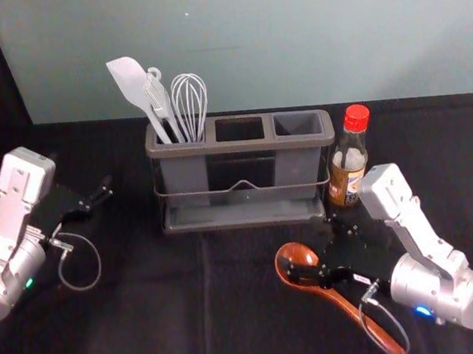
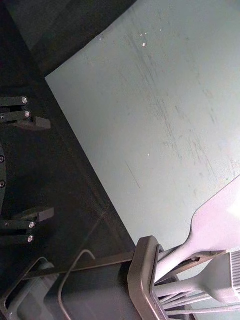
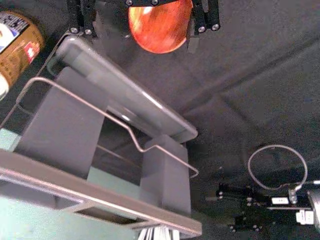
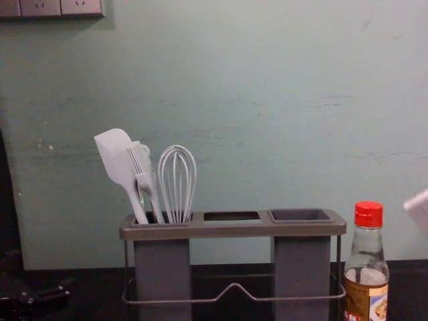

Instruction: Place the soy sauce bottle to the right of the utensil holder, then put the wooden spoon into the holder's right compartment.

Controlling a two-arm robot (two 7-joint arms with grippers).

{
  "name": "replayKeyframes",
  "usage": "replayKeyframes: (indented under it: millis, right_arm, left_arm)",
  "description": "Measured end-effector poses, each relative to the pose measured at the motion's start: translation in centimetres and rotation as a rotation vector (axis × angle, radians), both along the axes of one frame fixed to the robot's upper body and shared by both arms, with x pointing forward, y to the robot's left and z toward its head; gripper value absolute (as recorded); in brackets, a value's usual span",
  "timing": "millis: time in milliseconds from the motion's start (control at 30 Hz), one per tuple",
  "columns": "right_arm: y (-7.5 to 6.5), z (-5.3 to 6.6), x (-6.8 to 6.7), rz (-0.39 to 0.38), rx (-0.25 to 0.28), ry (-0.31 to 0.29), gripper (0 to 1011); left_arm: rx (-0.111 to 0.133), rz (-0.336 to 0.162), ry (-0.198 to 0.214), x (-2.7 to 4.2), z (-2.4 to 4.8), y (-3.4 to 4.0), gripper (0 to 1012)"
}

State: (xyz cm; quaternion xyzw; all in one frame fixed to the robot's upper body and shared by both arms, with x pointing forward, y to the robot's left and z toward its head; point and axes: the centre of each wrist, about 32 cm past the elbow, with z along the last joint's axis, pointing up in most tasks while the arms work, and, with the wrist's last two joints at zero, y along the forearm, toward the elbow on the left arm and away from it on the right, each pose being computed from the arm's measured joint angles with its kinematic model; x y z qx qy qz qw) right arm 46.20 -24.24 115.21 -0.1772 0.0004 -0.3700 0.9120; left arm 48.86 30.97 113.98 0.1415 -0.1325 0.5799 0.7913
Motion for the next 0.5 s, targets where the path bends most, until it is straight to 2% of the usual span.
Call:
replayKeyframes:
  millis: [233,400,500]
  right_arm:
    - [0.2,1.2,-0.9,0.006,-0.036,0.056,1004]
    - [0.0,3.0,-2.2,0.006,-0.058,0.114,1004]
    - [0.0,3.6,-2.7,-0.005,-0.066,0.129,1004]
  left_arm:
    - [0.0,0.0,0.0,0.0,0.0,0.0,1005]
    - [0.0,0.0,0.0,0.0,0.0,0.0,1005]
    - [0.0,0.0,0.0,0.0,0.0,0.0,1005]
